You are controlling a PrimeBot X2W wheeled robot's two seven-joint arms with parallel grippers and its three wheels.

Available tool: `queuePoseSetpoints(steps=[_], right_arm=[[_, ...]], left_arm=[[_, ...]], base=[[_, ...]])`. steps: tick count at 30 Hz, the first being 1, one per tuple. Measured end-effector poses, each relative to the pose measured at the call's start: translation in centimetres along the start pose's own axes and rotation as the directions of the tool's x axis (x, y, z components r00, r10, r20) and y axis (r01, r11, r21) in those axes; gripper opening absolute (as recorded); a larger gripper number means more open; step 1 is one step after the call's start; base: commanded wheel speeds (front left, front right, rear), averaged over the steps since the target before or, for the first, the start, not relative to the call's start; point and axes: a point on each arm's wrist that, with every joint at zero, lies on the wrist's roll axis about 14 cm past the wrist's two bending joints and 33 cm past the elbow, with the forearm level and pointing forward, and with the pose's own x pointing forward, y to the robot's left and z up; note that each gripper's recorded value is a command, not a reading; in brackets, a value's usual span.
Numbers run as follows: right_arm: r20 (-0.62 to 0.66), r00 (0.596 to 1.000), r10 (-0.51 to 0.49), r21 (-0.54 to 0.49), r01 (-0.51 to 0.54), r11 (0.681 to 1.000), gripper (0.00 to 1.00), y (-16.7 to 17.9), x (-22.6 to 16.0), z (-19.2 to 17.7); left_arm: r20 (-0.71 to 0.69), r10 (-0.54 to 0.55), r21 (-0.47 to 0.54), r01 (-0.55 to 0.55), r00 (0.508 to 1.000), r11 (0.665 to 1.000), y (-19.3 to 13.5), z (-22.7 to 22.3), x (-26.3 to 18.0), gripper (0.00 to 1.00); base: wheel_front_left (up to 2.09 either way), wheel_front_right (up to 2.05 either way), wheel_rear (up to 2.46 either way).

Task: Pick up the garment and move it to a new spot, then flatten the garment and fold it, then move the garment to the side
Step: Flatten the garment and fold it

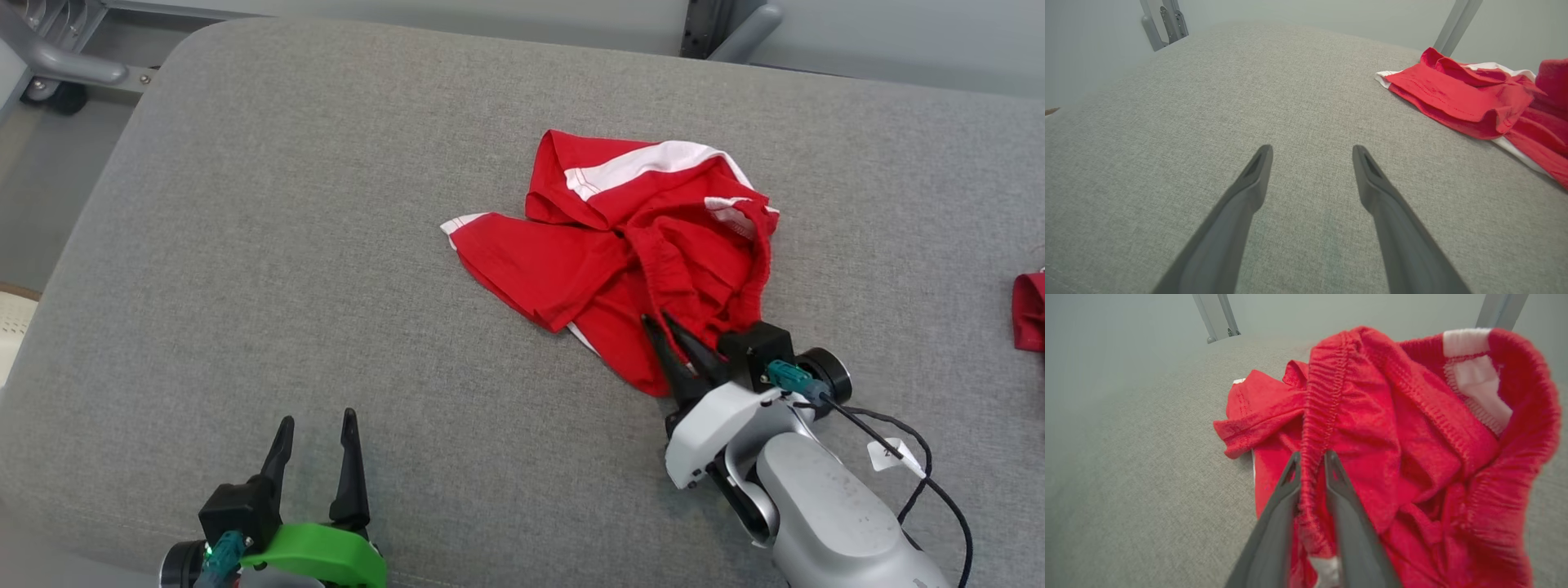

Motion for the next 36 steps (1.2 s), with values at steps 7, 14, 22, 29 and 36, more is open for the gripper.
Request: queuePoseSetpoints(steps=[7,14,22,29,36], right_arm=[[0.166,0.986,0.013,0.089,-0.028,0.996,0.0,0.9,0.3,5.0],[0.387,0.902,-0.19,0.247,0.097,0.964,0.0,-5.4,-3.0,12.6],[0.142,0.885,-0.443,0.172,0.418,0.892,0.38,-15.6,-7.6,5.4],[-0.011,0.874,-0.486,0.094,0.485,0.87,1.0,-16.6,-9.4,0.7],[0.181,0.83,-0.528,0.047,0.529,0.847,1.0,-16.6,-12.5,5.9]], left_arm=[[0.001,-0.037,-0.003,0.037,0.999,0.999,-1.3,0.1,0.8,1.0],[0.009,-0.124,-0.001,0.124,0.992,0.992,-3.8,0.3,1.3,1.0],[-0.018,-0.166,0.003,0.166,0.986,0.986,-4.9,-0.5,1.3,1.0],[-0.028,-0.155,0.012,0.156,0.988,0.988,-4.5,-0.8,1.1,1.0],[0.004,-0.186,0.023,0.186,0.983,0.982,-5.4,0.1,1.3,1.0]], base=[[0.0,0.0,0.0],[0.0,0.0,0.0],[0.0,0.0,0.0],[0.0,0.0,0.0],[0.0,0.0,0.0]])
